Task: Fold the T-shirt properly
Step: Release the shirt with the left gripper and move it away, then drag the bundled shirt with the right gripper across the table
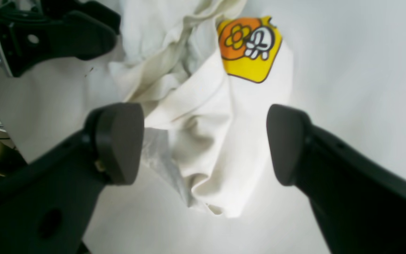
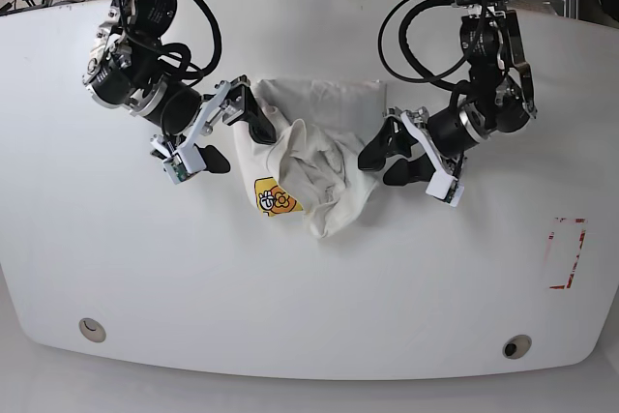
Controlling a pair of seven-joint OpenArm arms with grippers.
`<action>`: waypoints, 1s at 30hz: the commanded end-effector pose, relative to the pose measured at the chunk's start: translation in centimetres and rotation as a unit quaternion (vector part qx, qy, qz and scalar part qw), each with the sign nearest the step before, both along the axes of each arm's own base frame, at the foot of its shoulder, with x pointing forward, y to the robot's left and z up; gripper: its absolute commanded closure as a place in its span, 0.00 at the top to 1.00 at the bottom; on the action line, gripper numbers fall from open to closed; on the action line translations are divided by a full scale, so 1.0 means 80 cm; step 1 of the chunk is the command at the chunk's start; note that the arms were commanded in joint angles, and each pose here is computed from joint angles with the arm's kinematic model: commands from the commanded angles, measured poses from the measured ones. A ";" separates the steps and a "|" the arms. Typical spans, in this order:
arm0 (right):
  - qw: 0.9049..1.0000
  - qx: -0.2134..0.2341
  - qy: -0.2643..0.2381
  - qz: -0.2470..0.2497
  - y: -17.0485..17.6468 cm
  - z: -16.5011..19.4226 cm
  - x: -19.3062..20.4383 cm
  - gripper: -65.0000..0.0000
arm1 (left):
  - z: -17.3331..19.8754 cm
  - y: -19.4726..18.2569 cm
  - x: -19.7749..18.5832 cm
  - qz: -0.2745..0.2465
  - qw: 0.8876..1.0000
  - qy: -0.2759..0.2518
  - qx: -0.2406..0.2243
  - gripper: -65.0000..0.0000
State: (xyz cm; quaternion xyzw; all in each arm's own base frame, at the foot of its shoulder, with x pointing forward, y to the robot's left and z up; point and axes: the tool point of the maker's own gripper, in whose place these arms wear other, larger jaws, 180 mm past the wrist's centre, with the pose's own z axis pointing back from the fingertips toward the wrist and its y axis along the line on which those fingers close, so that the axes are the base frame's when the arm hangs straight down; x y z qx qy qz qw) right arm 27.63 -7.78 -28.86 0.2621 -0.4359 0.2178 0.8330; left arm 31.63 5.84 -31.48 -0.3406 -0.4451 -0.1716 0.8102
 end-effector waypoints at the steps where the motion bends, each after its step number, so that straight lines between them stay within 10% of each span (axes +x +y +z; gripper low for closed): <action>1: 0.999 0.012 -0.027 0.016 0.011 0.017 0.002 0.78 | 0.024 0.020 0.001 0.002 0.999 -0.034 0.007 0.50; 19: 0.988 -0.053 -0.065 0.128 0.095 0.002 -0.012 0.78 | 0.071 0.264 -0.025 0.202 0.968 -0.070 0.133 0.50; 30: 0.989 -0.077 -0.067 0.107 0.113 -0.018 0.002 0.78 | 0.079 0.332 -0.053 0.253 0.949 -0.044 0.183 0.50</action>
